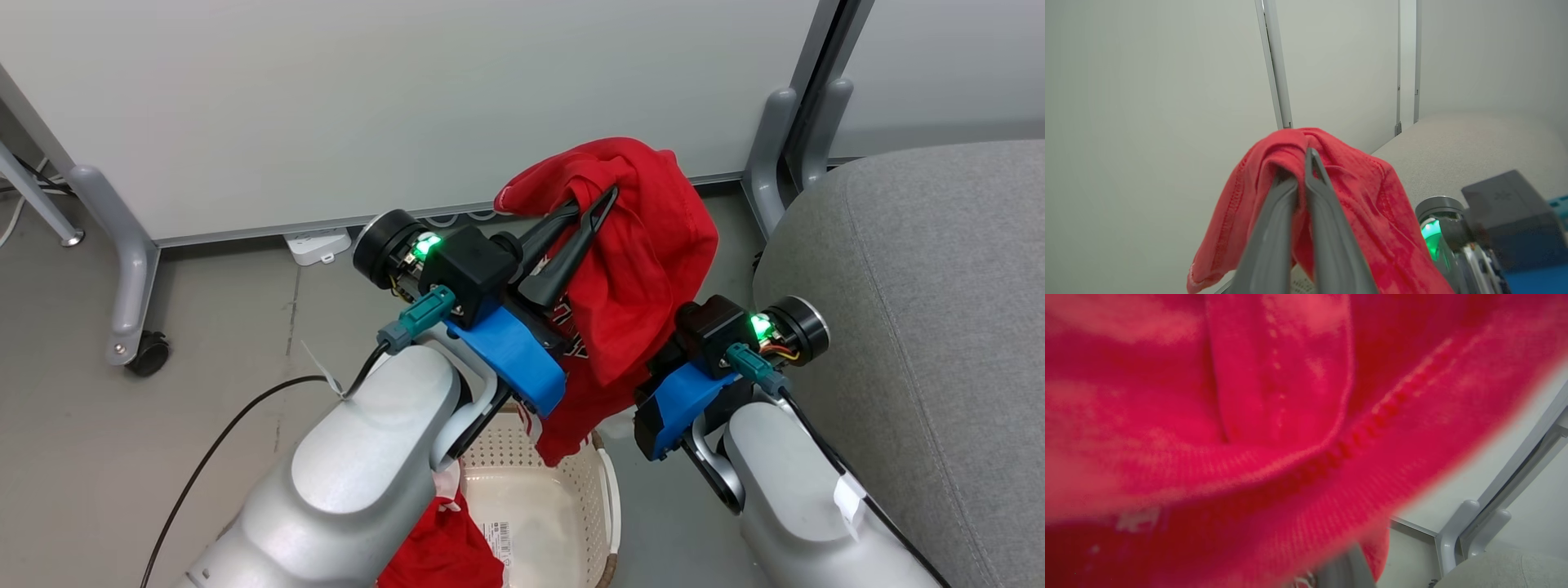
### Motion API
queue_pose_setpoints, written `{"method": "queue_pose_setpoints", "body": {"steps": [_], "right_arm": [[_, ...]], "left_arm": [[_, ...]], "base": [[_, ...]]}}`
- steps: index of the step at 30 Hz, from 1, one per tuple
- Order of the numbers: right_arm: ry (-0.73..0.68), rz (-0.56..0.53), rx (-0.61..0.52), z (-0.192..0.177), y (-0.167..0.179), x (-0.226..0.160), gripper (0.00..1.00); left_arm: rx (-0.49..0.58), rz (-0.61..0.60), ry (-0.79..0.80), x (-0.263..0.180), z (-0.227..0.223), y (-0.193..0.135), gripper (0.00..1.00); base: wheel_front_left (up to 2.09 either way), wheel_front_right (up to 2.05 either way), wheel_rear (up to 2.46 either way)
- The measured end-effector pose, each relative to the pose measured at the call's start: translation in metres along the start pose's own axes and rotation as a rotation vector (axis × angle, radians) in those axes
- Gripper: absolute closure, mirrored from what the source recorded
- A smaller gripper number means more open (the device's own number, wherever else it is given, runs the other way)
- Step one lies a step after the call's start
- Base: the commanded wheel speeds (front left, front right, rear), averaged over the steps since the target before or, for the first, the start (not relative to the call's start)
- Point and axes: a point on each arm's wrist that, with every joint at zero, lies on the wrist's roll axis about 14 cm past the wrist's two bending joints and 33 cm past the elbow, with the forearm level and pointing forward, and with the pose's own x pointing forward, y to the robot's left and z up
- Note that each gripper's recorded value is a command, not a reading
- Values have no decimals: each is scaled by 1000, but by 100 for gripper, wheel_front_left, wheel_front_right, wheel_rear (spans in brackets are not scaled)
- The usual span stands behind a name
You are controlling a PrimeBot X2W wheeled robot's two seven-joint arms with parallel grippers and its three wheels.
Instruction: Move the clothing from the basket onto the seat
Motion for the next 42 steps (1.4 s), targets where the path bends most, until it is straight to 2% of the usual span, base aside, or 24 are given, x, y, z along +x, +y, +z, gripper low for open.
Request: {"method": "queue_pose_setpoints", "body": {"steps": [17, 18, 19, 30, 42], "right_arm": [[6, -20, 36, -4, -5, 0, 100], [6, -21, 37, -5, -6, 0, 100], [6, -22, 40, -5, -6, 0, 100], [3, -78, 83, -7, -22, -1, 100], [-16, -213, 114, -11, -67, -12, 100]], "left_arm": [[-3, 5, 34, -1, -13, 3, 100], [-1, 8, 34, -1, -13, 4, 71], [1, 11, 34, -1, -13, 5, 0], [5, 18, 61, -1, -25, 10, 0], [-23, 7, 123, 0, -57, 12, 0]], "base": [[0, 0, 0], [0, 0, 0], [0, 0, 0], [0, 0, 0], [0, 0, 0]]}}
